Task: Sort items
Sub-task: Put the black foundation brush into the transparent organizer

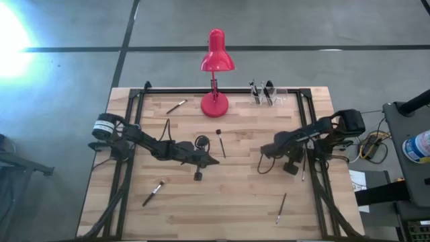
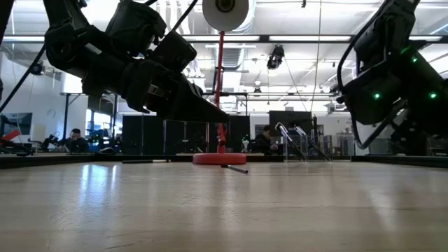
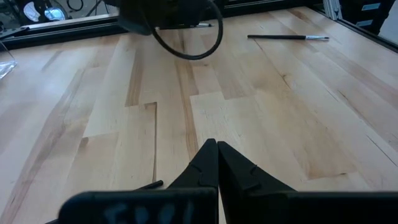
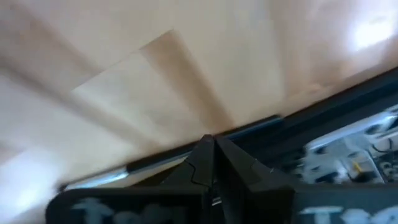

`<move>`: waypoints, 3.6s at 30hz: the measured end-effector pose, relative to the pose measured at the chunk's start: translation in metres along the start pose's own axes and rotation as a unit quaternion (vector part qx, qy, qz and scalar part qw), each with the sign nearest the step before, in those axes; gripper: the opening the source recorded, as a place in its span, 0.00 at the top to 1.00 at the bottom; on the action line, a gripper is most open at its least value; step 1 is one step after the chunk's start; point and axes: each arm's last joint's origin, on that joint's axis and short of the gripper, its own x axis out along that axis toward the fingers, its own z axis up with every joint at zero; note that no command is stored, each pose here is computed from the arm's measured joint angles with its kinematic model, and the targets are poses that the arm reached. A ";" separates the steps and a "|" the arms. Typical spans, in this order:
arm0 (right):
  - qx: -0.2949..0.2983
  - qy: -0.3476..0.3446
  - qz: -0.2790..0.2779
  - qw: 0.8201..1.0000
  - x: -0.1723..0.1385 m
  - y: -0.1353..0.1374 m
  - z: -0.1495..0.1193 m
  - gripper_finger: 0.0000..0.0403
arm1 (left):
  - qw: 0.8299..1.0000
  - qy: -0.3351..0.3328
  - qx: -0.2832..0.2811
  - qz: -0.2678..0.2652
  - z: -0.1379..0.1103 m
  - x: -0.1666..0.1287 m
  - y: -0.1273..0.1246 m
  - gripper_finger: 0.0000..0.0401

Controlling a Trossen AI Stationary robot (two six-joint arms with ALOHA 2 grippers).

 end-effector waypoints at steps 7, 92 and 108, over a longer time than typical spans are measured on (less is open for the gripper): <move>-0.057 0.052 0.015 0.997 0.005 0.018 -0.004 0.98 | 1.000 0.000 0.000 0.000 0.000 0.000 0.000 1.00; -0.296 -0.270 -0.029 0.916 -0.049 0.034 0.040 0.96 | 1.000 -0.012 -0.017 0.015 -0.001 -0.002 0.001 1.00; -0.190 -0.574 0.008 0.796 -0.120 0.018 0.013 0.97 | 0.980 -0.157 -0.090 0.076 -0.018 -0.047 0.020 1.00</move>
